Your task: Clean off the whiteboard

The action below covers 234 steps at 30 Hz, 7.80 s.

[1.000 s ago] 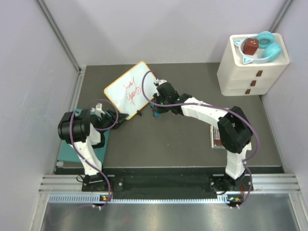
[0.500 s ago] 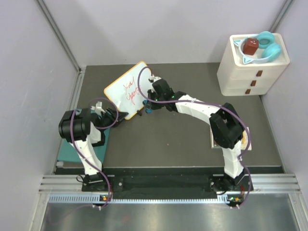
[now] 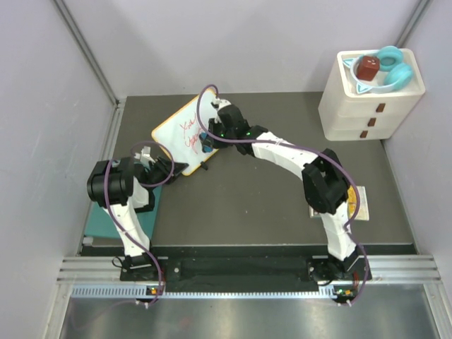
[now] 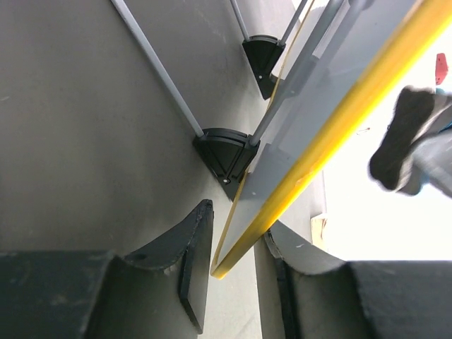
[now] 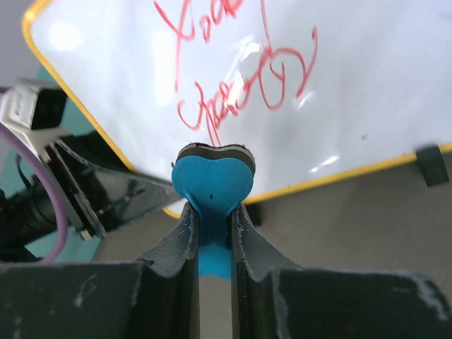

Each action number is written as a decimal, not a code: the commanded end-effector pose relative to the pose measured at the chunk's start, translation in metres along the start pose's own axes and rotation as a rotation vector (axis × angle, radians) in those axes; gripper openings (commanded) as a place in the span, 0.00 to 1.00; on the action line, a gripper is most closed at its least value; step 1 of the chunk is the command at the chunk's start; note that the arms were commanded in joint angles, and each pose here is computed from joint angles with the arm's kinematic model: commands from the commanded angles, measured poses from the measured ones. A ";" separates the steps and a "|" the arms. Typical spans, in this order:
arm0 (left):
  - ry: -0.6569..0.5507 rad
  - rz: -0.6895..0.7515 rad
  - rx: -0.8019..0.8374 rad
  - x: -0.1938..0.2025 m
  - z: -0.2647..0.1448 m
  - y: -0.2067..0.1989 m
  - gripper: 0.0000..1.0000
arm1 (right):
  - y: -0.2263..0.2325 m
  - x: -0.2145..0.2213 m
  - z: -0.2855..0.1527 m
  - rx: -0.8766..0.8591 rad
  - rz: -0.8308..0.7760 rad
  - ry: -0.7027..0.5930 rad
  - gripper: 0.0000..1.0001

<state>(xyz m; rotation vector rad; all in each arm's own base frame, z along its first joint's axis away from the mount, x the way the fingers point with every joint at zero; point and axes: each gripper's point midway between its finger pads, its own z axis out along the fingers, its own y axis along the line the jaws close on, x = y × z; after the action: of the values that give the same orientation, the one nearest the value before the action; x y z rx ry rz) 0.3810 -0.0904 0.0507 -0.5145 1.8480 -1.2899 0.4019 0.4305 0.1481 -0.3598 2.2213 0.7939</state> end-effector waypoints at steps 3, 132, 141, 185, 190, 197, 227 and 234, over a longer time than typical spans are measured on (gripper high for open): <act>-0.109 0.267 0.233 -0.025 -0.003 -0.057 0.37 | 0.022 -0.031 0.022 -0.064 -0.002 -0.076 0.00; 0.041 0.416 0.267 0.010 0.012 -0.069 0.27 | -0.069 -0.061 0.091 0.026 0.027 -0.132 0.00; 0.055 0.427 0.262 0.014 0.013 -0.069 0.26 | -0.025 -0.071 0.088 -0.123 -0.027 -0.140 0.00; 0.110 0.333 0.136 0.026 0.019 -0.051 0.00 | -0.023 -0.111 0.097 0.030 -0.083 -0.344 0.00; 0.143 0.319 0.083 0.031 0.023 -0.043 0.00 | -0.021 -0.109 0.099 -0.004 -0.064 -0.332 0.00; 0.152 0.271 0.045 0.038 0.018 -0.034 0.00 | -0.008 -0.105 0.096 -0.051 -0.068 -0.327 0.00; 0.255 0.185 -0.036 0.087 0.023 -0.014 0.00 | -0.005 -0.083 0.107 0.056 -0.087 -0.306 0.00; 0.266 0.198 -0.019 0.092 0.022 -0.017 0.00 | -0.072 -0.094 0.103 0.208 0.011 -0.290 0.00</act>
<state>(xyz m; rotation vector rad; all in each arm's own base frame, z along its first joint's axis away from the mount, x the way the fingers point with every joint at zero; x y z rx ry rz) 0.3795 -0.1510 0.0544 -0.2210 1.9182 -1.1459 0.5227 0.4893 0.1600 -0.2525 1.9244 0.7032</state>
